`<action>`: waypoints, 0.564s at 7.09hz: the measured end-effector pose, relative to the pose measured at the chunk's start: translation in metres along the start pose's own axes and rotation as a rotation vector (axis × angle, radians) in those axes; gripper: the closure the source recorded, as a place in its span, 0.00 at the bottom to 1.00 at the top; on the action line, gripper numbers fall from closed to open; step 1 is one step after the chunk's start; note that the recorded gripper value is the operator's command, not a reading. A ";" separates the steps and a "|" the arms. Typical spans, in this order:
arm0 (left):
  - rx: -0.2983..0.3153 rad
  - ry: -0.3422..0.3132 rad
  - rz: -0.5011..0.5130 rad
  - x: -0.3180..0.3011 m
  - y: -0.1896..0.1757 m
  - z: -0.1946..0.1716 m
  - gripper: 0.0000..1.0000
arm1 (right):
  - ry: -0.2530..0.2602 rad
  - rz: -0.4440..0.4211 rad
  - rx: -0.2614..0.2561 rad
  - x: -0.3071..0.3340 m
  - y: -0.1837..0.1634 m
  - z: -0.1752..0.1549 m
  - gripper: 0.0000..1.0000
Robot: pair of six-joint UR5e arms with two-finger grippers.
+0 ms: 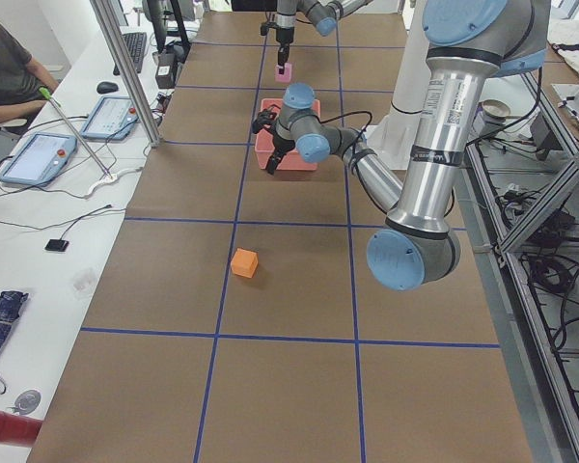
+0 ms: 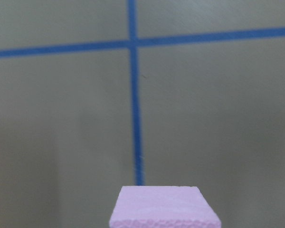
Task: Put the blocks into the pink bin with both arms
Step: 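Carry the lavender cube into the bin with right gripper while left reaches orange cube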
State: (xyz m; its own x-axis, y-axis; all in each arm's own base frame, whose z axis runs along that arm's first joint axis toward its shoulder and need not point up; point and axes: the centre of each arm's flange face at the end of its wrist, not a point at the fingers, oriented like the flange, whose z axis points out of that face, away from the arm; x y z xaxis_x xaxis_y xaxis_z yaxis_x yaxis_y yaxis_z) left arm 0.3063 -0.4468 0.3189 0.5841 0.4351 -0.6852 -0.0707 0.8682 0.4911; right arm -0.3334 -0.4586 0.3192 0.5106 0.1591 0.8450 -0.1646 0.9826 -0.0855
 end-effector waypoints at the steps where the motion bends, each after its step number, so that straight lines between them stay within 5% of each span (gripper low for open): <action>1: -0.029 -0.003 0.015 -0.044 -0.009 -0.004 0.01 | -0.022 0.030 -0.008 -0.047 0.014 0.004 1.00; 4: -0.072 -0.045 0.073 -0.157 -0.020 0.001 0.01 | -0.015 0.048 0.019 -0.149 0.052 0.026 1.00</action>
State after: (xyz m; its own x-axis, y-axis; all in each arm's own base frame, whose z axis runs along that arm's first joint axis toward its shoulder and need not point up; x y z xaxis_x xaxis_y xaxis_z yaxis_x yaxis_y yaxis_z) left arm 0.2166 -0.5330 0.4173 0.6109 0.4884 -0.6231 -0.1712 0.8499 0.4983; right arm -0.4399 -0.4334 0.2019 0.4893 0.2043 0.8479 -0.2049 0.9719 -0.1160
